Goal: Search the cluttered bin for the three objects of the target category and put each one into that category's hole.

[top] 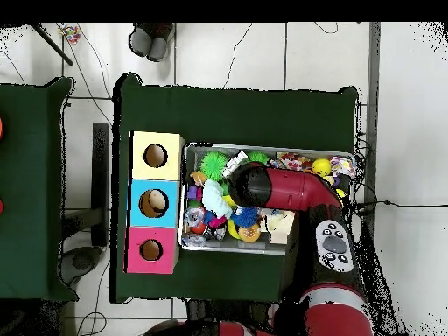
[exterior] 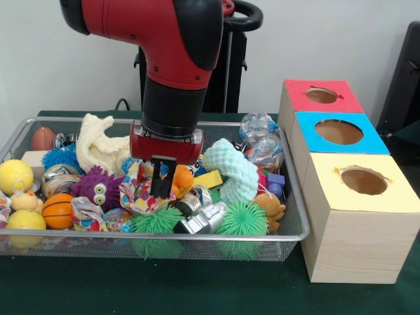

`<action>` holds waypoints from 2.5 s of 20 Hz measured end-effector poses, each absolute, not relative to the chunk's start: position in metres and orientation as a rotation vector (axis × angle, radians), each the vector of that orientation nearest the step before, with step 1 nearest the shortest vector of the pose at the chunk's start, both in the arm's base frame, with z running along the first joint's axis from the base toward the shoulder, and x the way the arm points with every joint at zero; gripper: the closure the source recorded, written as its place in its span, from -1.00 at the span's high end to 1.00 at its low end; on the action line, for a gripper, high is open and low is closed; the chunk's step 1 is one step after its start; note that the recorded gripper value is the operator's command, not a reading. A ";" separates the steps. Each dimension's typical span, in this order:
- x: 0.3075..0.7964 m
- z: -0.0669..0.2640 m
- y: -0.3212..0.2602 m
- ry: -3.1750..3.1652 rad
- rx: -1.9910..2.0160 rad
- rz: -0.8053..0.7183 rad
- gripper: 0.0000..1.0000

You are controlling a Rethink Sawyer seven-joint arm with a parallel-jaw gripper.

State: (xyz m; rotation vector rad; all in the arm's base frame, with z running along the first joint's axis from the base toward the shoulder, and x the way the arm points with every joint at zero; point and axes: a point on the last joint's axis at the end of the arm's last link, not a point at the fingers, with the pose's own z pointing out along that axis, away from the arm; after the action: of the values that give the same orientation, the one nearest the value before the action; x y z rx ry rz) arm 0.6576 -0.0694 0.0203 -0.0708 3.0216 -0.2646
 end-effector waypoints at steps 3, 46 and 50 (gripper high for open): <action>0.657 0.020 -0.070 3.022 -0.070 -0.265 -1.00; 0.624 0.074 -0.056 3.107 0.078 -0.170 -1.00; 0.613 0.048 -0.053 3.152 0.076 -0.153 1.00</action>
State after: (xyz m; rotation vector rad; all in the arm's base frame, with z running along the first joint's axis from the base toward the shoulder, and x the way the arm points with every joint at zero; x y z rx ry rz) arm 0.6134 -0.0529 0.0484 0.0761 3.1525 -0.1535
